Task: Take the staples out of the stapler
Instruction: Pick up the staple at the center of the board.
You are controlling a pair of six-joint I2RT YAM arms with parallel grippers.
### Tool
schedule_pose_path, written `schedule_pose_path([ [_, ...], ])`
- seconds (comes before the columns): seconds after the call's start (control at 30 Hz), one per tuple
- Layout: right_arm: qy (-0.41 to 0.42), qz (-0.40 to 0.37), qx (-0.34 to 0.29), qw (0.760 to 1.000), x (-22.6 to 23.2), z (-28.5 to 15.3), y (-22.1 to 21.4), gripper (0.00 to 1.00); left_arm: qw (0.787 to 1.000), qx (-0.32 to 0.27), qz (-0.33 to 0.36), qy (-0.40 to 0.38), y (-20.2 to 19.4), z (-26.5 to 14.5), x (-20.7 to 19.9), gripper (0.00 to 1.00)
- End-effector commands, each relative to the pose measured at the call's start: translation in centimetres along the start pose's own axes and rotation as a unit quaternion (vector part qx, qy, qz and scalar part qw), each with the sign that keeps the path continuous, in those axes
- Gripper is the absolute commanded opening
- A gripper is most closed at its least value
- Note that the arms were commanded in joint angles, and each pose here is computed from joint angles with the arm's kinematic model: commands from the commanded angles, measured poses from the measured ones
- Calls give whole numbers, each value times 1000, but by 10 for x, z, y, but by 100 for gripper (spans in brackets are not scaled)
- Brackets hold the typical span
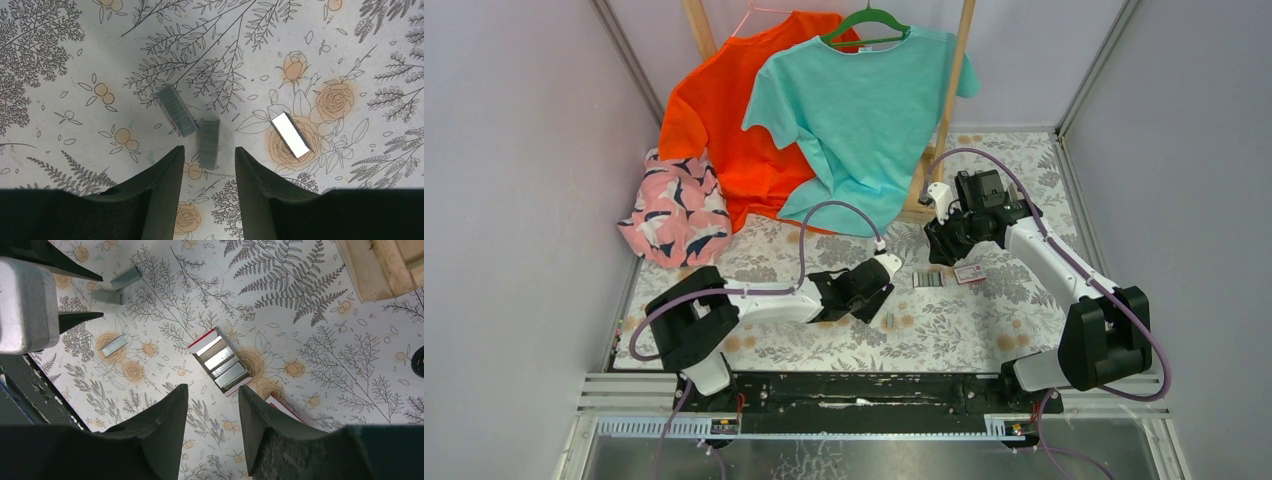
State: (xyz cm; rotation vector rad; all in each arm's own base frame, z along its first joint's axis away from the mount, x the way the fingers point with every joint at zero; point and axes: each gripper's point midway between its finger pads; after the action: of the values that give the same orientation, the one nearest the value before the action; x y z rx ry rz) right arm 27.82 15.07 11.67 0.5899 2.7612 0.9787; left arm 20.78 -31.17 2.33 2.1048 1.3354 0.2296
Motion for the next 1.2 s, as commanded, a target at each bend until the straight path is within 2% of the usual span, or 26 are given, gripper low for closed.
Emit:
schedule_pose_path([
  [0.0,12,-12,-14,1000,4,1,7,49,1000,3,13,3,6,1,0,48],
  [0.5,13,-11,-14,1000,4,1,7,49,1000,28,9,10,0,6,3,37],
  [0.9,14,-12,-15,1000,4,0,8,49,999,41,0,5,-3,7,1,24],
  [1.17,-6,-3,-8,1000,-3,-1,6,49,998,17,-24,-54,17,-11,-25,22],
])
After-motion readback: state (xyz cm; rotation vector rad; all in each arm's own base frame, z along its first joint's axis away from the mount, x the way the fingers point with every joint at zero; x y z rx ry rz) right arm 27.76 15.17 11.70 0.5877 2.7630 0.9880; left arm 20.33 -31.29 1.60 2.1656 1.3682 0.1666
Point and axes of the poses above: each gripper's point midway between its finger pads, its own z axis out along the fingers, its own x axis along the line the jaws close on, y = z × x, and after that the axes turned 15 degrees about -z, right-handed
